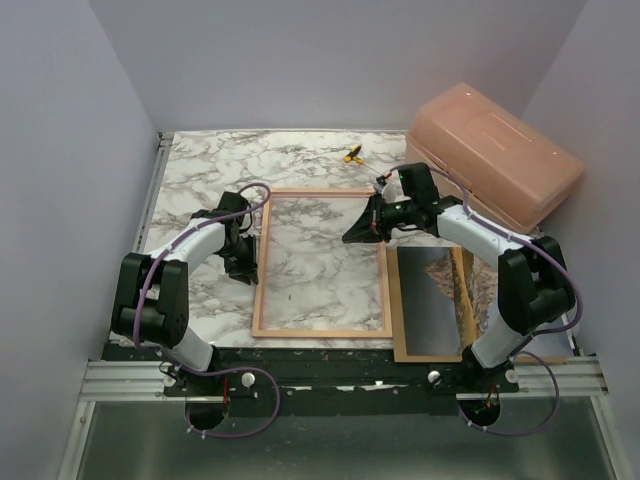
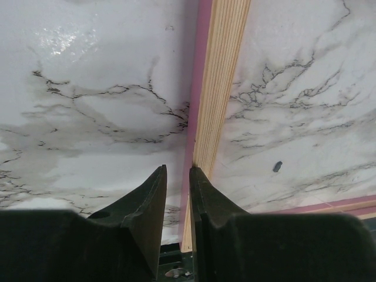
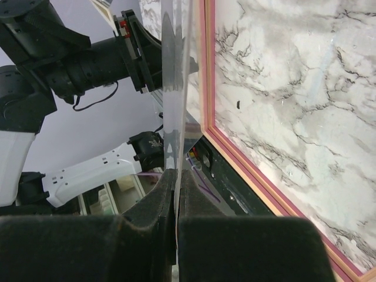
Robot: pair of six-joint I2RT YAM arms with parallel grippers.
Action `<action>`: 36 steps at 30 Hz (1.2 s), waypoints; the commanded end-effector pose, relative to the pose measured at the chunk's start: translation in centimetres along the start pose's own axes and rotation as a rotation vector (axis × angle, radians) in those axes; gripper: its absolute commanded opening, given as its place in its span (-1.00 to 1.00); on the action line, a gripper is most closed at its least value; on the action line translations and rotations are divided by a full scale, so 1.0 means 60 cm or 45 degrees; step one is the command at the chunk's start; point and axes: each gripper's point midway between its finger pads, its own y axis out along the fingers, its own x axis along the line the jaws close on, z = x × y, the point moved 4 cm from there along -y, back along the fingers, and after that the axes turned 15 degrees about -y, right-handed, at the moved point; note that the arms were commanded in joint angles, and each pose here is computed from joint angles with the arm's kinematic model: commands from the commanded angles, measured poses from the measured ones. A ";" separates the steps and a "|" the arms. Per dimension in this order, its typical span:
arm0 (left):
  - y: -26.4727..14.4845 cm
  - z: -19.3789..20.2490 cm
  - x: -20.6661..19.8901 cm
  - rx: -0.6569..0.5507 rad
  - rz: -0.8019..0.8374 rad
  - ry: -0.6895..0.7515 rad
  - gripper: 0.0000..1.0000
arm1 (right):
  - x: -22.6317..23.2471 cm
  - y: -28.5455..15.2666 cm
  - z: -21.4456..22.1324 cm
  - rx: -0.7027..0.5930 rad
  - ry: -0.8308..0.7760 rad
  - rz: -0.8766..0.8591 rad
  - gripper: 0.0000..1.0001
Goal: Put the photo into the frame
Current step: Place the photo frame item in the photo frame.
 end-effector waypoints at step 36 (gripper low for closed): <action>0.014 0.013 0.010 0.037 -0.086 0.046 -0.55 | -0.028 0.003 0.063 0.340 0.067 0.028 -0.99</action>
